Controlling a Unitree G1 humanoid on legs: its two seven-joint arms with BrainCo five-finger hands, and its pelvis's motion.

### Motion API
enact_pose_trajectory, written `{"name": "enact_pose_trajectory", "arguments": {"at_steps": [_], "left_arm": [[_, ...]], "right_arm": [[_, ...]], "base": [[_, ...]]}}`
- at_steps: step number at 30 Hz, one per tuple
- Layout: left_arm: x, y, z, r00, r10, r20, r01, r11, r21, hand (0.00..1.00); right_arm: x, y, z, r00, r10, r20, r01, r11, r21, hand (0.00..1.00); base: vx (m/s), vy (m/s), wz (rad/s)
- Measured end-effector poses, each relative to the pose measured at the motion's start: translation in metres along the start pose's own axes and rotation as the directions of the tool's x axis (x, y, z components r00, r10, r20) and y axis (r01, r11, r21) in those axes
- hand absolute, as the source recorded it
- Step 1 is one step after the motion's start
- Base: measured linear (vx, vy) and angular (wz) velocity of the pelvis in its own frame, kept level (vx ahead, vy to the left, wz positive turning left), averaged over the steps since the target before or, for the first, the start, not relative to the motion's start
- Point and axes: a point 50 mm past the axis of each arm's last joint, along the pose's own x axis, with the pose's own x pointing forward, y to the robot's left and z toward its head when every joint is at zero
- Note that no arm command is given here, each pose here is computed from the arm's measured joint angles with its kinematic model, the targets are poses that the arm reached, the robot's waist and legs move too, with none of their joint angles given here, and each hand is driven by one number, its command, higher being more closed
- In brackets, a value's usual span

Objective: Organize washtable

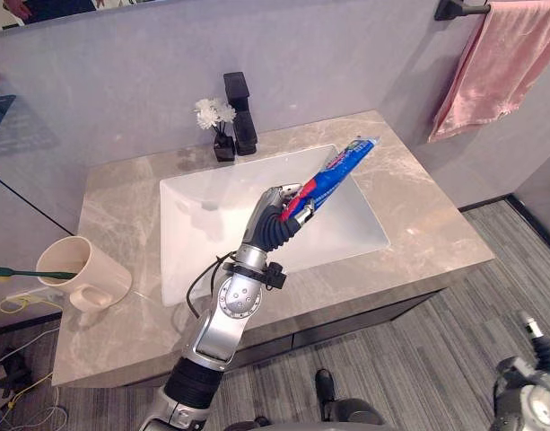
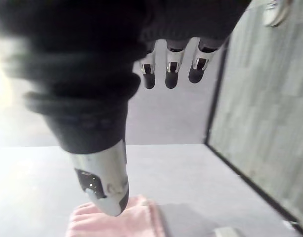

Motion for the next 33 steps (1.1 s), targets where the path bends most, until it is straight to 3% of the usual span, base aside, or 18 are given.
{"name": "enact_pose_trajectory", "arguments": {"at_steps": [6,7,11,14,18,25,33], "left_arm": [[-0.004,0.004,0.008,0.999,0.02,0.025,-0.019,0.998,-0.056,1.0],[-0.004,0.006,0.011,0.999,0.028,0.039,-0.025,0.997,-0.068,1.0],[-0.007,0.007,0.015,0.998,0.038,0.051,-0.032,0.993,-0.109,1.0],[-0.008,0.008,0.014,0.998,0.042,0.044,-0.036,0.991,-0.128,1.0],[-0.008,0.008,0.014,0.997,0.059,0.042,-0.053,0.99,-0.131,1.0],[-0.008,0.01,0.013,0.995,0.089,0.037,-0.083,0.988,-0.133,1.0],[-0.008,0.008,0.015,0.994,0.1,0.039,-0.094,0.985,-0.144,1.0]], "right_arm": [[0.014,0.072,0.044,0.919,0.329,0.219,-0.359,0.926,0.116,0.0],[0.013,0.094,0.052,0.872,0.416,0.259,-0.459,0.878,0.134,0.0],[-0.002,0.135,0.06,0.749,0.588,0.307,-0.654,0.729,0.201,0.0],[-0.015,0.156,0.058,0.681,0.663,0.312,-0.732,0.621,0.278,0.0],[-0.042,0.182,0.047,0.594,0.758,0.27,-0.789,0.482,0.382,0.0],[-0.077,0.207,0.035,0.481,0.848,0.222,-0.8,0.321,0.507,0.0],[-0.103,0.223,0.023,0.409,0.895,0.177,-0.761,0.228,0.607,0.0]], "base": [[0.0,-0.002,0.0],[0.0,0.001,0.07],[0.02,0.022,0.18],[0.01,0.04,0.16],[-0.02,0.051,0.13],[-0.02,0.021,0.08],[0.0,0.003,0.0]]}}
